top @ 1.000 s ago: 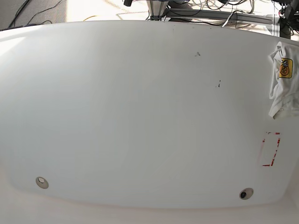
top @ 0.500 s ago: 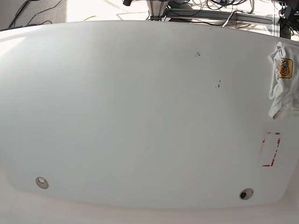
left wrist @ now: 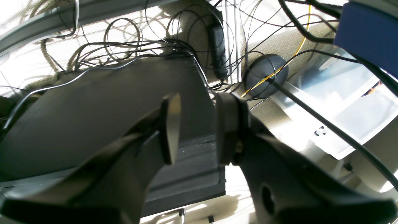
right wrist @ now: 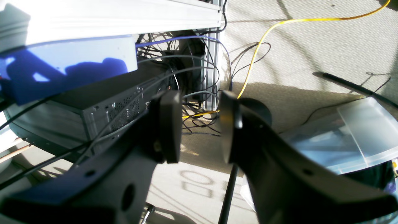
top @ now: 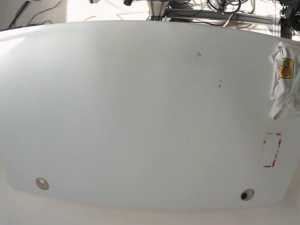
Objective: Layout the t-shirt on the table in an organized manner, then fold the t-shirt properly
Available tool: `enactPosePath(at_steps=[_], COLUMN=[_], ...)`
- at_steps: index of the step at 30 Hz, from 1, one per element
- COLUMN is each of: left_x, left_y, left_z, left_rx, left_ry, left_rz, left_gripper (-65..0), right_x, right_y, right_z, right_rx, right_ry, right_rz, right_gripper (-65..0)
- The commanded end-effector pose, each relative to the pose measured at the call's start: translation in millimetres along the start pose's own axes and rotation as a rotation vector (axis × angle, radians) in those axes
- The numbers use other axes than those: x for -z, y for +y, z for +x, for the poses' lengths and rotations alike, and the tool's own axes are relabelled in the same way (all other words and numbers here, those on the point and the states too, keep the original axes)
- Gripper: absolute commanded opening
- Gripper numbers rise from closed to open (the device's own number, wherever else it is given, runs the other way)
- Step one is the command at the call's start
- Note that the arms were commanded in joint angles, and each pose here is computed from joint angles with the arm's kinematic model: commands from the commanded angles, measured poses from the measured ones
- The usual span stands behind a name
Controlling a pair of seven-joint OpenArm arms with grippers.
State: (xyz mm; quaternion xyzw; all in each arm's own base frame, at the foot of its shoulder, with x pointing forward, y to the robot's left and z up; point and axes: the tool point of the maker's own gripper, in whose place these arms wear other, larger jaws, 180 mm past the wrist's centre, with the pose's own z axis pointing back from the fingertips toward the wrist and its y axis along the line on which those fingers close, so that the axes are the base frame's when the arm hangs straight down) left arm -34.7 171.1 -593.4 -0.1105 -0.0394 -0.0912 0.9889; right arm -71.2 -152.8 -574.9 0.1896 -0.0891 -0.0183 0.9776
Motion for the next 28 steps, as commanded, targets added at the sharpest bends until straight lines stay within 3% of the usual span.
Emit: enactPosePath(at_steps=[1, 10, 20, 28], left_x=[10, 39, 57, 61], left_y=[-6, 15, 30, 37], left_z=[-10, 15, 26, 21], left_rx=[-0.03, -0.14, -0.23, -0.109], left_ry=[0.042, 0.005, -0.024, -0.007], left_rz=[-0.031, 0.053, 0.144, 0.248], left_gripper=[-47.5, -47.4, -47.4, -47.2], right_x=[10, 40, 62, 70], right_y=[-3, -11, -26, -33], right_z=[-5, 6, 14, 22], right_rx=[0.005, 0.005, 0.0, -0.014], right_ry=[0.043, 0.082, 0.123, 0.128], right_rz=[0.012, -0.026, -0.129, -0.187], right_gripper=[-45.5, -45.5, -45.5, -45.5])
